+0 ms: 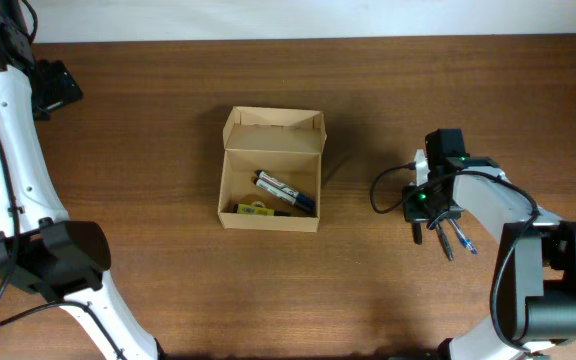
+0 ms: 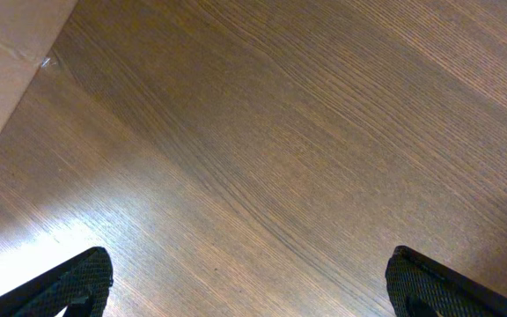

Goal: Pack container

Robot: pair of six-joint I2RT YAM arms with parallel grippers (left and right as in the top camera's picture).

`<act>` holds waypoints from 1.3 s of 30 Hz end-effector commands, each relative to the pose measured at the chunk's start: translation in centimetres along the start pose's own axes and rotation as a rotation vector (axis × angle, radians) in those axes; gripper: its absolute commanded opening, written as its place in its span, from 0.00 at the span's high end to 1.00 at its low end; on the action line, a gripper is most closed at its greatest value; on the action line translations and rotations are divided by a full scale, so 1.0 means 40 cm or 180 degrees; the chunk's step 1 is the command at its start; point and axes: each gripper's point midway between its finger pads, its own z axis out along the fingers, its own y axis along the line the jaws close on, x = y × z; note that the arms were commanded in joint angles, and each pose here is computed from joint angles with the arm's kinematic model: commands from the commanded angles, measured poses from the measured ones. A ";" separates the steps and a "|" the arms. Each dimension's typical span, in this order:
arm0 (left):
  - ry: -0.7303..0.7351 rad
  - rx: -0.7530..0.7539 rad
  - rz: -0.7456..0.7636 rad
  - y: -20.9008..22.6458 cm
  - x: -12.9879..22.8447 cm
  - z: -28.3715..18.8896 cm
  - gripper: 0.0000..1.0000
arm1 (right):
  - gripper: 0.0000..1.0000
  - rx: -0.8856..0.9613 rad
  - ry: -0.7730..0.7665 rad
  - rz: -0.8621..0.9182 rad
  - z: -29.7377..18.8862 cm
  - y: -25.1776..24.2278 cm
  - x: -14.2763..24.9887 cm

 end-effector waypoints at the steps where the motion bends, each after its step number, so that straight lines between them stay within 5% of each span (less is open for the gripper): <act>1: 0.0036 -0.0022 0.0044 0.001 0.003 0.011 0.00 | 0.96 -0.0176 -0.0006 0.0054 0.000 0.023 0.000; 5: 0.0036 -0.0022 0.0044 0.001 0.003 0.011 0.00 | 0.96 -0.0521 -0.0240 -0.0045 -0.078 0.073 -0.083; 10: 0.0036 -0.0022 0.0044 0.001 0.003 0.011 0.00 | 0.96 -0.0763 -0.0746 -0.0592 -0.315 0.157 -0.232; 15: 0.0036 -0.0022 0.0044 0.001 0.003 0.011 0.00 | 0.96 -0.0665 -0.1440 -0.1823 -0.592 0.308 -0.309; 19: 0.0036 -0.0022 0.0044 0.001 0.003 0.011 0.00 | 0.96 -0.0400 -0.1823 -0.2866 -0.699 0.444 -0.295; 27: 0.0036 -0.0022 0.0044 0.001 0.003 0.011 0.00 | 0.96 -0.0531 -0.1389 -0.4699 -0.564 0.698 -0.145; 39: 0.0036 -0.0022 0.0044 0.001 0.003 0.011 0.00 | 0.96 -0.0734 -0.0105 -0.4964 -0.165 0.762 -0.085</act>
